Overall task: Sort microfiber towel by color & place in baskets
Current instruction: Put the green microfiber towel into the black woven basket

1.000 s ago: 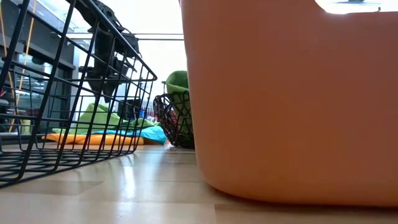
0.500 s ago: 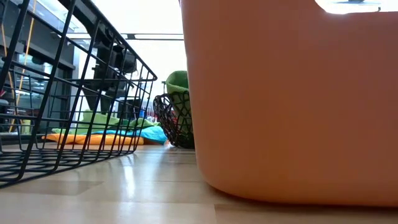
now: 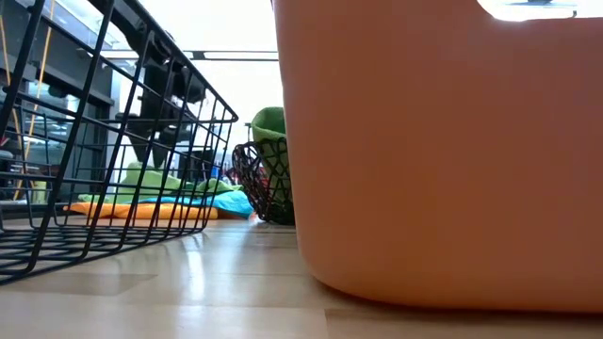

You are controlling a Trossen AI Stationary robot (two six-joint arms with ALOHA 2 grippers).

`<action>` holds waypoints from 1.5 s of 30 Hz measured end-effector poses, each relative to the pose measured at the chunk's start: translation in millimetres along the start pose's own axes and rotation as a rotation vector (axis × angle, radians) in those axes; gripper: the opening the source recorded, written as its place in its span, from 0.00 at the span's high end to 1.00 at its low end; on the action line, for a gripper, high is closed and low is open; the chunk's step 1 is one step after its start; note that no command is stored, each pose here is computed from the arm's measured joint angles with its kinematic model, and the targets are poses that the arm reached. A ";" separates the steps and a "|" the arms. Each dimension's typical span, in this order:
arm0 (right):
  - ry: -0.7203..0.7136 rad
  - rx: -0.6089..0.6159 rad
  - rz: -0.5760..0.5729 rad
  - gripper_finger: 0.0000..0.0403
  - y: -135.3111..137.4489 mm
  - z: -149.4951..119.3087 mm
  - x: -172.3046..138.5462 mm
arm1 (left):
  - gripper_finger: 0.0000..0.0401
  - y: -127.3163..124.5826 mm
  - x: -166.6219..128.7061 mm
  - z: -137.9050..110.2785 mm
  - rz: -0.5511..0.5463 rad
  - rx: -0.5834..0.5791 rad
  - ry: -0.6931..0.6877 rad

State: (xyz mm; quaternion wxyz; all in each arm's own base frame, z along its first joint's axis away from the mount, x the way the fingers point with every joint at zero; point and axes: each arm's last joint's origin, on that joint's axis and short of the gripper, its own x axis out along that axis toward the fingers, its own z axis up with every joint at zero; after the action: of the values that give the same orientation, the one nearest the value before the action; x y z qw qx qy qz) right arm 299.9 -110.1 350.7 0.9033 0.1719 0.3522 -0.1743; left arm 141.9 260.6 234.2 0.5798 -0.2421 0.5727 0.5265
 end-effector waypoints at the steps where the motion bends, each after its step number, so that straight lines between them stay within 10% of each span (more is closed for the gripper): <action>1: 0.000 0.004 0.000 0.14 0.0 0.0 0.0 | 0.42 0.0 3.2 0.6 -0.011 -0.001 0.012; 11: 0.001 0.036 0.004 0.14 1.9 -0.4 0.0 | 0.45 -8.0 27.7 1.3 -0.069 0.008 0.135; 19: 0.005 -0.010 0.027 0.25 11.7 -2.6 -0.6 | 0.95 -11.0 4.1 -2.5 -0.116 0.035 0.058; 23: -0.014 -0.024 0.045 0.33 12.9 -2.0 -9.1 | 0.99 0.3 -41.1 -14.9 -0.157 0.006 -0.107; 35: -0.275 -0.039 0.076 0.48 13.7 1.8 -90.2 | 1.00 -0.4 -200.4 -105.0 -0.806 -0.117 -0.765; 45: -0.478 -0.009 -0.079 0.48 0.5 1.3 -137.5 | 1.00 -95.1 -238.7 -79.2 -1.141 0.010 -1.051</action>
State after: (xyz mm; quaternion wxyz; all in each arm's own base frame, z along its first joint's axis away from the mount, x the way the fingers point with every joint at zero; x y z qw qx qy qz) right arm 205.8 -83.5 447.4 0.9542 0.1079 0.1354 -0.2438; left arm 244.1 79.7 405.0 0.9579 -0.2155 0.0117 0.1896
